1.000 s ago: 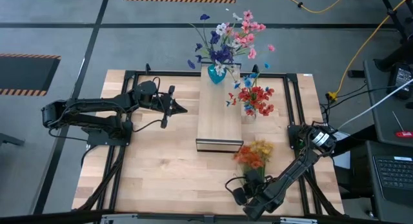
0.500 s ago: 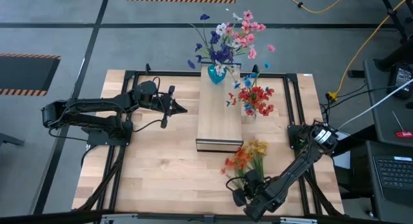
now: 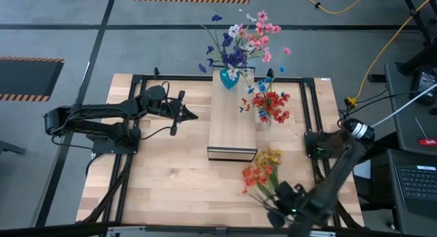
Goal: Pick and place flowers into a vace then onto a shelf
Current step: Put the orange flowers into the transparent vase
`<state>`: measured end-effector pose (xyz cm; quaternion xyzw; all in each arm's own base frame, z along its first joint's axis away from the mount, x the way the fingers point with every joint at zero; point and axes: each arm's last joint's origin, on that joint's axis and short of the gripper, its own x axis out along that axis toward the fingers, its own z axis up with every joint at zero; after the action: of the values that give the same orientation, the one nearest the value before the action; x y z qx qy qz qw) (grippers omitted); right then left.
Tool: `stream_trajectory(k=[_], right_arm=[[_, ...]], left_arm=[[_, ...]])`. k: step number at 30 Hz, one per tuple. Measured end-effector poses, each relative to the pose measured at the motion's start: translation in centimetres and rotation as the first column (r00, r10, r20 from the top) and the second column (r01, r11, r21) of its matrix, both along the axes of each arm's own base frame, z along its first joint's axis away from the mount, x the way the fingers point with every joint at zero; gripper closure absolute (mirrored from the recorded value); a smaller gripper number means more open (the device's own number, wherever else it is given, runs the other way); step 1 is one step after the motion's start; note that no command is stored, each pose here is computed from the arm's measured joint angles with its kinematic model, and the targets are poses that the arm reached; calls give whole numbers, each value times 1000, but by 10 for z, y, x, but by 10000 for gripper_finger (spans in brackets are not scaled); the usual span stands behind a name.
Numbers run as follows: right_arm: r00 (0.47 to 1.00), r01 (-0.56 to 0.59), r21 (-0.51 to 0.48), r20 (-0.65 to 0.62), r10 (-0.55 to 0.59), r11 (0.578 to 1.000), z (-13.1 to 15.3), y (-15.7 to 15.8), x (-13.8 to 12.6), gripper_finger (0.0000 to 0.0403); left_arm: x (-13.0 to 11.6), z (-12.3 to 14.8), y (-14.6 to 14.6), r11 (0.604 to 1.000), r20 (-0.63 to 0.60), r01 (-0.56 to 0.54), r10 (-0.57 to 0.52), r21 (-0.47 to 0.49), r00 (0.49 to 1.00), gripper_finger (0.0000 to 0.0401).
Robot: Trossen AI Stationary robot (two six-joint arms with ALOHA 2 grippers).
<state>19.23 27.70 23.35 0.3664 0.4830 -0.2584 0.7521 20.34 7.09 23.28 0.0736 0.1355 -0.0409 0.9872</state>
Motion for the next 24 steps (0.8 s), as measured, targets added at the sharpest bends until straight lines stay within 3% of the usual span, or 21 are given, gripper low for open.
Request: stream_trajectory(k=[10,17,24], right_arm=[[973,-87,-130,201,113,988,45,-12,-49,400],[917,-152,-298,313,247,942,62,-21,-74,401],[838,-73,-503,437,327,861,70,-33,-86,401]], left_arm=[[0,0,0,1000,0,-2,2,-6,1000,394],[0,0,0,1000,-2,-8,8,-26,1000,400],[0,0,0,1000,-1,-8,8,-26,1000,394]])
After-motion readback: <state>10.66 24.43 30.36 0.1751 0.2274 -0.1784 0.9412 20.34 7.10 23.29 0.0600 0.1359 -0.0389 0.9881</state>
